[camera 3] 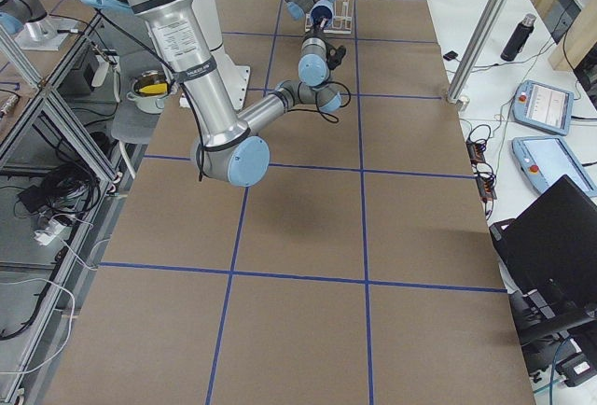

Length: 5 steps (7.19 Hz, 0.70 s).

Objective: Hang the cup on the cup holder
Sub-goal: 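Close the left gripper on the cup's closed end beside the right gripper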

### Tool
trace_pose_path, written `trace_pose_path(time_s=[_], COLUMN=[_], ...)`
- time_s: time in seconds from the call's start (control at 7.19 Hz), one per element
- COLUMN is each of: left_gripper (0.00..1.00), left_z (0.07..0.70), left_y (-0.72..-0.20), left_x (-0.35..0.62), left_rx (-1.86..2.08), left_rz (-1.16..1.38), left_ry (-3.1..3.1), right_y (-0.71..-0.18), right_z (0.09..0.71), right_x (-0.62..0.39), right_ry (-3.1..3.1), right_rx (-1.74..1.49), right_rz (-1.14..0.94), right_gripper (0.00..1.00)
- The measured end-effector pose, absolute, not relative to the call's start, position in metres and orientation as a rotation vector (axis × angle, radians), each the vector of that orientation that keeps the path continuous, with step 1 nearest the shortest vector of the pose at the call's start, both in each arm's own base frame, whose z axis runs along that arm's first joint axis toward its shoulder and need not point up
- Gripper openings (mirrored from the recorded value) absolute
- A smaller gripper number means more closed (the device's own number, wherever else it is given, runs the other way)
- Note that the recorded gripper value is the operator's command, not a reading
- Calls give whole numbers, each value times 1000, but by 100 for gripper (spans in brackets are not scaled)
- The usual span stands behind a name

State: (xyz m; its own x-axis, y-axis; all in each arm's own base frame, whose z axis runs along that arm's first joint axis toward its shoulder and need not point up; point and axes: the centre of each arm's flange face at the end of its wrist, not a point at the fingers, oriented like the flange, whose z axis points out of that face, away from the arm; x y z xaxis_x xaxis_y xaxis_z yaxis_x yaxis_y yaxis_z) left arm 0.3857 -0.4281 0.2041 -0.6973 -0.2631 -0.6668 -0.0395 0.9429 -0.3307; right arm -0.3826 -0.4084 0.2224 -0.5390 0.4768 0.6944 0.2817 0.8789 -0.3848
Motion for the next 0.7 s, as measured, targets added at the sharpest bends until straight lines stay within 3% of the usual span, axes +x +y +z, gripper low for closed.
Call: trace_pose_path(time_s=[0.7], left_gripper=[98], left_z=[205], left_y=[-409], left_x=[399], left_rx=[-252], left_rz=[-357], left_ry=[2397], right_y=[-400], right_z=[223], right_x=[-384], right_ry=[-2195], right_rx=[-594], right_rz=[258], right_gripper=[0])
